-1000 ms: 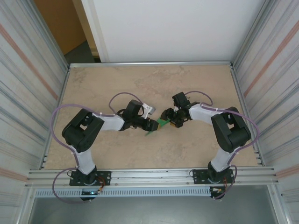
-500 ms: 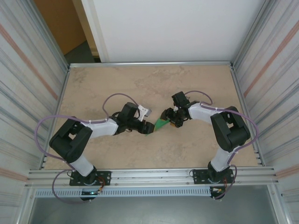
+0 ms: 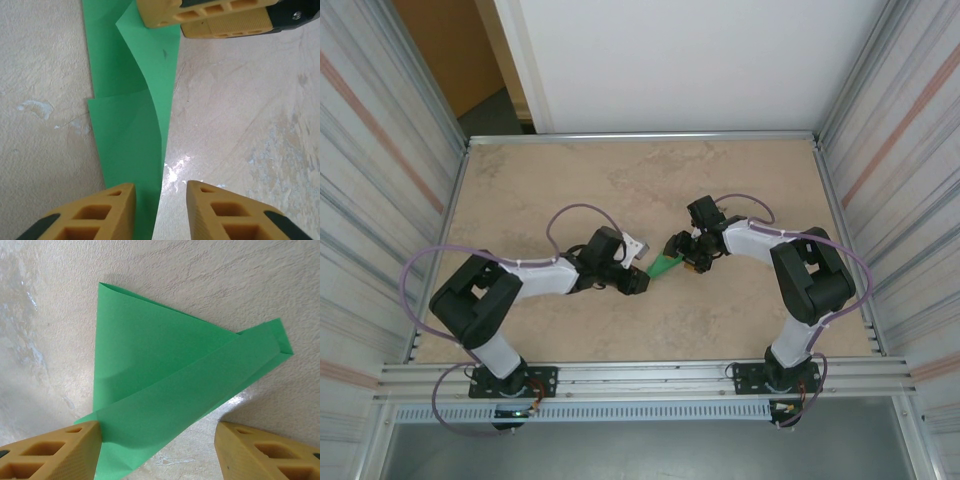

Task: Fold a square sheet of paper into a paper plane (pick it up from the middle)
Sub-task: Fold the wing for the fifth time at the center of the table.

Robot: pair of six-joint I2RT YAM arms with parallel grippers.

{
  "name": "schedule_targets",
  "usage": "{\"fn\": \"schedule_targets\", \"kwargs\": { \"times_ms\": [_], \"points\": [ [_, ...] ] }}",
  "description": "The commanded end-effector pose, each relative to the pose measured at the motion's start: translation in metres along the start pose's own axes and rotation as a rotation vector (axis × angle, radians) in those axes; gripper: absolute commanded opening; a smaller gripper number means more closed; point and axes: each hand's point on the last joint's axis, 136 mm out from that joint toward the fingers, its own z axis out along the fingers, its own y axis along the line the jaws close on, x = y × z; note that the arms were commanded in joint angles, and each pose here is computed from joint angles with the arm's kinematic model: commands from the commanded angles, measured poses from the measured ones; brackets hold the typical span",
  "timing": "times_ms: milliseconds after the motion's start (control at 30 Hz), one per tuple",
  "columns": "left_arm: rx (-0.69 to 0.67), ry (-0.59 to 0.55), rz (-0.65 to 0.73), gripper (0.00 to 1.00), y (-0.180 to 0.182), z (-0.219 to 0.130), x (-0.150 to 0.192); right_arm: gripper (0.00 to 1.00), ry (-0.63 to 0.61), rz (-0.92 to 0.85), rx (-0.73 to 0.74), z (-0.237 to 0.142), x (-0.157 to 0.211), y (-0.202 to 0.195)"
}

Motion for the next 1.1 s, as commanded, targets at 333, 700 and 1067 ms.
{"fn": "schedule_targets", "kwargs": {
  "times_ms": [333,700,1067],
  "points": [
    [0.020,-0.019,-0.083,0.20,0.011,0.006,0.000,0.62,0.042,0.012,0.106,0.025,0.015,-0.031],
    [0.062,0.012,-0.139,0.15,0.014,0.014,0.011,0.62,0.036,0.002,0.062,0.020,0.014,-0.020],
    [0.128,0.017,-0.245,0.13,0.016,0.010,0.011,0.69,-0.066,-0.068,-0.098,-0.015,-0.002,0.007]
  ]
}}
